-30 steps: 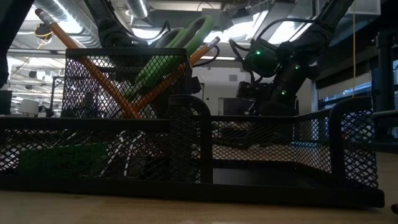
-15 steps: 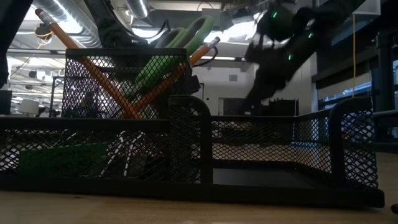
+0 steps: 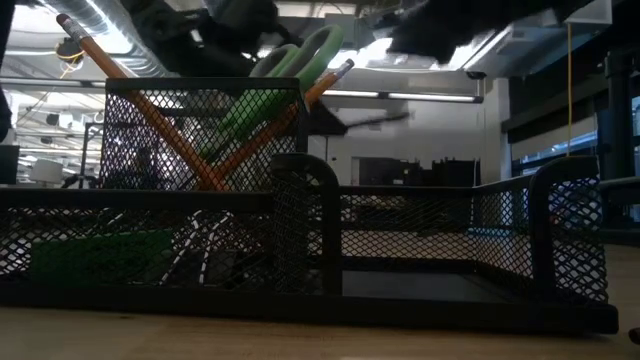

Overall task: Pick and place office supplies into organizer
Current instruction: Put the middle black pen into the black desk organizer

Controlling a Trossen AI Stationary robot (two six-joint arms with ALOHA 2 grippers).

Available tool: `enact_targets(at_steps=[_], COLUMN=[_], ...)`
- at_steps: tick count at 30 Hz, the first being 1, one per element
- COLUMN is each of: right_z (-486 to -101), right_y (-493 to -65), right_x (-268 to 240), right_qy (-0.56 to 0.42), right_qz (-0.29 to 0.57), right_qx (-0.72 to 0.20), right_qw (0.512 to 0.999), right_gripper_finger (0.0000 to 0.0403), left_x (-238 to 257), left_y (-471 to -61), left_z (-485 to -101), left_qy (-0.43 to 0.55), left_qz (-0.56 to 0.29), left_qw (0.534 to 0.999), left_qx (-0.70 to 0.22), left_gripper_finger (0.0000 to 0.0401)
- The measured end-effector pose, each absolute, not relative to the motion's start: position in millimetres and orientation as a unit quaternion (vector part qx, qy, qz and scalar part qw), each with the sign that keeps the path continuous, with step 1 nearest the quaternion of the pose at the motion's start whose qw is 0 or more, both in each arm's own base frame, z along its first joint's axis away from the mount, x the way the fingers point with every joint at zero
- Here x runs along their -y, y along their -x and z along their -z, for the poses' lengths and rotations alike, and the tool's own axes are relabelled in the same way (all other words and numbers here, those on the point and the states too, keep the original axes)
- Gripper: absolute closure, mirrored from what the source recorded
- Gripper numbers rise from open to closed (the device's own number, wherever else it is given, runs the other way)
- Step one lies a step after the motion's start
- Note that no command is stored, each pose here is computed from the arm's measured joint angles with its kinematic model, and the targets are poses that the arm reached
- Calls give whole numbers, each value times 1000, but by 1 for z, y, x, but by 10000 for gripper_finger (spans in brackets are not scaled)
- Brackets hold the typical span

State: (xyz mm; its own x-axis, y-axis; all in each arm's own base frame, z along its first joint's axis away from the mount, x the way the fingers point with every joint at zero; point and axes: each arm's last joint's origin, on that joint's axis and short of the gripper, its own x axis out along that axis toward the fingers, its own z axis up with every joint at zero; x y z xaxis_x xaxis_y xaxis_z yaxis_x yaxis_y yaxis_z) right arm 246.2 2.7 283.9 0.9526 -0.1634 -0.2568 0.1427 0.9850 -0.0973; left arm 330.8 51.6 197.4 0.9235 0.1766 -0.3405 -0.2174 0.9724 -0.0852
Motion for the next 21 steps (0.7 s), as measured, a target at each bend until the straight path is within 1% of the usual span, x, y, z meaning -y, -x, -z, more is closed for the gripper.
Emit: enact_targets(at_steps=[5,8,10,16,21], right_z=[-309,-318,-322,-323,-317], right_y=[-234,-231,-231,-237,-246], right_x=[-24,-33,-37,-47,-53], right_qy=[77,89,92,115,120], right_qz=[49,31,24,12,4], right_qx=[-51,-9,14,43,45], right_qw=[995,996,995,992,992], right_gripper_finger=[208,208,208,208,208], left_x=[-31,-17,-9,11,21], left_y=[-318,-315,-314,-314,-313], left_z=[-216,-224,-229,-231,-232], left_qy=[62,58,56,43,40], left_qz=[-40,-13,1,31,26], left_qw=[996,998,997,997,996], left_qx=[-49,22,52,62,70], left_gripper_finger=[371,371,371,371,371])
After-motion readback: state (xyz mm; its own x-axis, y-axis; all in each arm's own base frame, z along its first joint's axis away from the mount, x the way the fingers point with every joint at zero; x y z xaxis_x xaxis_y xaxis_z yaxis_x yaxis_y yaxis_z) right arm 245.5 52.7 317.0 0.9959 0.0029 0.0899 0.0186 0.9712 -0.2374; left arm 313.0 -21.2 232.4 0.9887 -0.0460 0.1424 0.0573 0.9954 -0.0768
